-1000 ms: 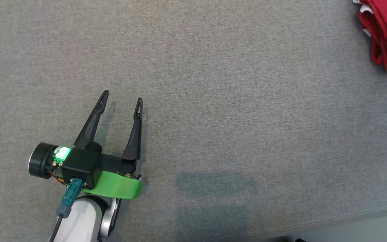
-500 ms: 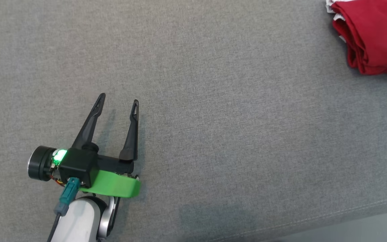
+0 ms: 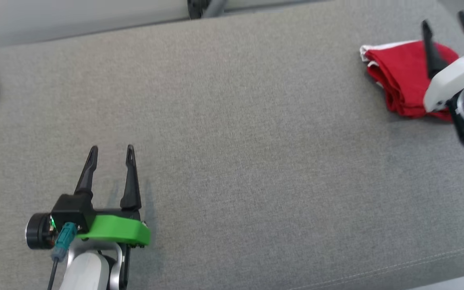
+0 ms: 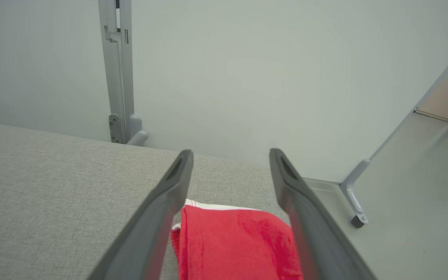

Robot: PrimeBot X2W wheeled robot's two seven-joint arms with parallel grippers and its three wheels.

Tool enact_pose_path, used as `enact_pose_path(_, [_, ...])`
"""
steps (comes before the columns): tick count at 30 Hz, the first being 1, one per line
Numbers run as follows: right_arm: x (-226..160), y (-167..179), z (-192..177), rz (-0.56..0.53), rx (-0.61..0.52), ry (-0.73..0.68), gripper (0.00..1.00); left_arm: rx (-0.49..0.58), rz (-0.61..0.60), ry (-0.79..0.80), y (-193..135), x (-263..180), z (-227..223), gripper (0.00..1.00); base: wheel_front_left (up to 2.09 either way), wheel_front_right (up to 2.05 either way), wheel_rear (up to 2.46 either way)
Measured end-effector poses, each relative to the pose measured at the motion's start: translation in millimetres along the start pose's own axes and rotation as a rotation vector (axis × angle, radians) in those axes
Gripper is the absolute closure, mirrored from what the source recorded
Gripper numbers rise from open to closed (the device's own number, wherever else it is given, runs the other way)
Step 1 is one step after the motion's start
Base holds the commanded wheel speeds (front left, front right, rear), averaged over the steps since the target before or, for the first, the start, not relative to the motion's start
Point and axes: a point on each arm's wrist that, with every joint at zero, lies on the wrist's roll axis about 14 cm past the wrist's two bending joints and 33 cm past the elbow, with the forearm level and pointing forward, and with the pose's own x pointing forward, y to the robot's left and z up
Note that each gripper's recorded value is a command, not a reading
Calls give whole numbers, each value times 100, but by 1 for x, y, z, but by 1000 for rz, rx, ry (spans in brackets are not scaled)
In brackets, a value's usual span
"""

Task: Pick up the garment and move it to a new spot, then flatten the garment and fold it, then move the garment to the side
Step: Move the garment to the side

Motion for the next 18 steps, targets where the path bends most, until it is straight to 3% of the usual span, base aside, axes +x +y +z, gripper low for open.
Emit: enact_pose_path(18, [-102,105,43,135,274,-247,0,-8,154,-52,25,-75,26,0,0,0,0])
